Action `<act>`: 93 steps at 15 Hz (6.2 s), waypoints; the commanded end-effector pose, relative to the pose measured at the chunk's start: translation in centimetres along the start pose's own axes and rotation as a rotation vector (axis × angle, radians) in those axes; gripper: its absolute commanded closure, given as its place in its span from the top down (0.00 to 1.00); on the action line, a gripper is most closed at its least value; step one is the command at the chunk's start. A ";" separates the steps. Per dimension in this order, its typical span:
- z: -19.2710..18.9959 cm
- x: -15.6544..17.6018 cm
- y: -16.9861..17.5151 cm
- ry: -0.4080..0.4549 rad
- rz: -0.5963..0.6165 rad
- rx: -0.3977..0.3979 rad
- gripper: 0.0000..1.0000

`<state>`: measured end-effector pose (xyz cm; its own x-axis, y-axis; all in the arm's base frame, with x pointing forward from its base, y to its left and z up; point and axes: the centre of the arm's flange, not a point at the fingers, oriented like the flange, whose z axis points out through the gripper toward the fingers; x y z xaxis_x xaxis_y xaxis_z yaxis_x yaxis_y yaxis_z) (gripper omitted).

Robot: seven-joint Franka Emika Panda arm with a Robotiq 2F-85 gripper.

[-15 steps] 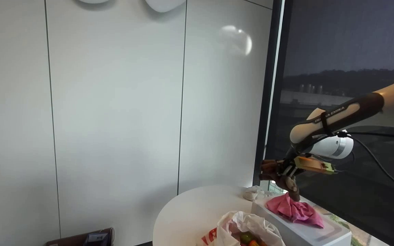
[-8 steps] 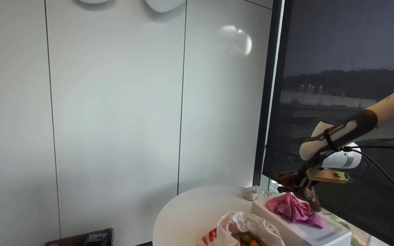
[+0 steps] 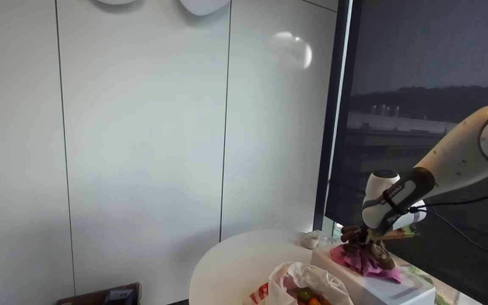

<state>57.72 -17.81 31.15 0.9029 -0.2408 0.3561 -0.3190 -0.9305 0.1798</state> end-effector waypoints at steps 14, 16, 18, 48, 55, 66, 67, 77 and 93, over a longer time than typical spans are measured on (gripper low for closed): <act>-1.6 -0.1 0.4 -0.012 0.012 0.018 1.00; -3.1 -2.1 -1.2 -0.022 -0.032 0.079 1.00; -4.4 -4.6 -3.9 -0.053 -0.110 0.150 1.00; 13.5 -15.3 -25.3 -0.261 -0.697 0.119 0.74; 13.2 -15.8 -23.7 -0.250 -0.704 0.078 0.31; 0.9 -12.4 -18.9 -0.266 -0.479 0.201 0.07; -0.7 -11.4 -18.2 -0.234 -0.428 0.235 0.07; -12.4 -2.3 -2.9 0.037 0.017 0.221 0.07; 3.7 -0.4 -0.4 -0.026 0.117 -0.053 0.06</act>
<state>56.80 -18.32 28.86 0.8705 -0.3493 0.3467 -0.4238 -0.8901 0.1674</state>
